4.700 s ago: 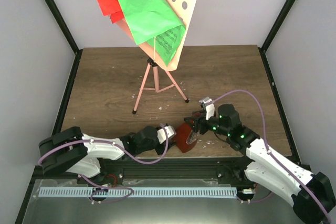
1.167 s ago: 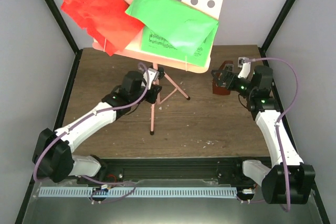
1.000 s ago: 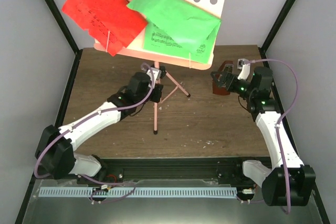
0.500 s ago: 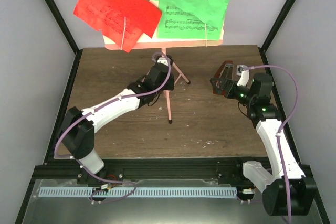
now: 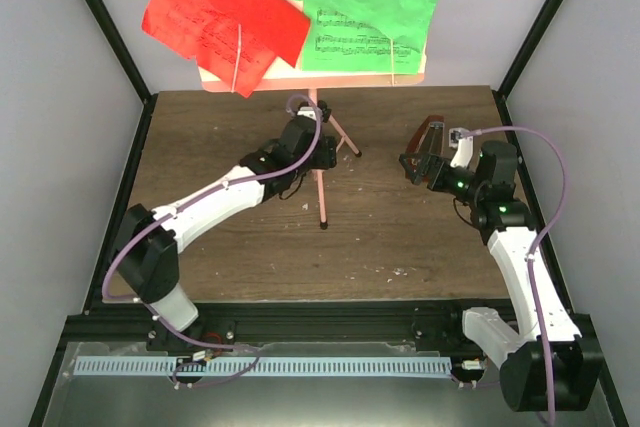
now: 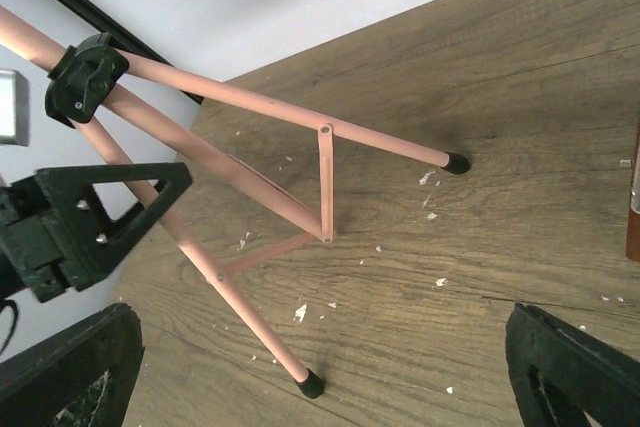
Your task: Pack up the instrument practice props
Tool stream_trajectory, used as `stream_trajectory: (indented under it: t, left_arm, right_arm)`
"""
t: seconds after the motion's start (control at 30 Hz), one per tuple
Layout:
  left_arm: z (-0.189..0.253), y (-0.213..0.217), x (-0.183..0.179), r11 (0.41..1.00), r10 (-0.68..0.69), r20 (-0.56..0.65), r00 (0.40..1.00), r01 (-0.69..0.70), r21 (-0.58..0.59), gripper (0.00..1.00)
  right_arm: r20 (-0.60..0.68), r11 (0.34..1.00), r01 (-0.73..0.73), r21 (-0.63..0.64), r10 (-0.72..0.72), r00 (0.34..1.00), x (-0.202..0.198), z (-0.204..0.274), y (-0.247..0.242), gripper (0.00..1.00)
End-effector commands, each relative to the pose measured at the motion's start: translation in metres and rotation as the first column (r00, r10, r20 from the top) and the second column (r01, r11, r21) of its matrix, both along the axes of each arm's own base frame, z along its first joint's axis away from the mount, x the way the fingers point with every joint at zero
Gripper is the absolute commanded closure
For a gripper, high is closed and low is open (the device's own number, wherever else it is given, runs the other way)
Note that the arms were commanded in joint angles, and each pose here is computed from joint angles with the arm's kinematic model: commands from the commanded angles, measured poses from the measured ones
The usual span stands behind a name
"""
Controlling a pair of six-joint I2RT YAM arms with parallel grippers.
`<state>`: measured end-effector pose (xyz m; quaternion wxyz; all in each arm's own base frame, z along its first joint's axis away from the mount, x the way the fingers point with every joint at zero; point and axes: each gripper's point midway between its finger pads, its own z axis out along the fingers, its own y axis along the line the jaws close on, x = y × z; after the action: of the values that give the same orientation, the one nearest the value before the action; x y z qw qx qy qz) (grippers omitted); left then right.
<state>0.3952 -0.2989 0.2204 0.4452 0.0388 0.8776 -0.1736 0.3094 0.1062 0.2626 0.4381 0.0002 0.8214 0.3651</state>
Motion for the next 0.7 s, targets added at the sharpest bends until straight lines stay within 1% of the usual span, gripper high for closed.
stream_trajectory:
  t: [0.0, 0.07, 0.1, 0.17, 0.2, 0.27, 0.33, 0.4, 0.53, 0.57, 0.67]
  left_arm:
    - [0.036, 0.012, -0.017, 0.999, -0.032, 0.054, 0.998, 0.034, -0.035, 0.27]
    - [0.054, 0.013, -0.032, 0.993, -0.087, 0.103, 0.991, 0.095, -0.074, 0.27]
    - [0.063, 0.016, -0.042, 0.987, -0.110, 0.126, 0.986, 0.123, -0.100, 0.26]
    - [0.062, 0.027, -0.064, 0.976, -0.158, 0.127, 0.979, 0.174, -0.130, 0.22]
    - [0.066, 0.032, -0.075, 0.964, -0.198, 0.128, 0.972, 0.217, -0.157, 0.21]
    - [0.066, 0.045, -0.091, 0.932, -0.270, 0.082, 0.959, 0.281, -0.230, 0.20]
    - [0.061, 0.062, -0.106, 0.905, -0.326, 0.010, 0.945, 0.315, -0.288, 0.20]
    - [0.064, 0.081, -0.119, 0.898, -0.345, -0.019, 0.939, 0.324, -0.298, 0.20]
    - [0.063, 0.113, -0.139, 0.913, -0.311, -0.056, 0.949, 0.282, -0.296, 0.20]
    - [0.064, 0.120, -0.144, 0.914, -0.299, -0.062, 0.952, 0.267, -0.306, 0.20]
    - [0.072, 0.134, -0.156, 0.908, -0.268, -0.059, 0.962, 0.232, -0.348, 0.19]
  right_arm:
    - [0.075, 0.998, -0.051, -0.021, 0.053, 0.996, -0.009, 0.022, 0.007, 0.00]
    - [0.129, 0.994, -0.109, 0.002, 0.108, 0.986, -0.015, 0.031, 0.016, 0.00]
    - [0.176, 0.985, -0.171, 0.028, 0.164, 0.971, -0.023, 0.038, 0.027, 0.00]
    - [0.235, 0.964, -0.260, 0.048, 0.242, 0.941, -0.036, 0.037, 0.050, 0.00]
    - [0.258, 0.956, -0.291, 0.033, 0.273, 0.927, -0.042, 0.037, 0.064, 0.00]
    - [0.271, 0.941, -0.336, -0.026, 0.331, 0.904, -0.052, 0.029, 0.096, 0.00]
    - [0.272, 0.928, -0.364, -0.083, 0.373, 0.887, -0.060, 0.020, 0.126, 0.00]
    - [0.303, 0.907, -0.403, -0.124, 0.422, 0.855, -0.073, 0.018, 0.152, 0.00]
    - [0.360, 0.862, -0.456, -0.220, 0.506, 0.784, -0.099, 0.026, 0.195, 0.01]
    - [0.374, 0.845, -0.475, -0.245, 0.534, 0.758, -0.112, 0.031, 0.208, 0.01]
    - [0.448, 0.846, -0.456, -0.276, 0.533, 0.718, -0.131, 0.061, 0.226, 0.01]
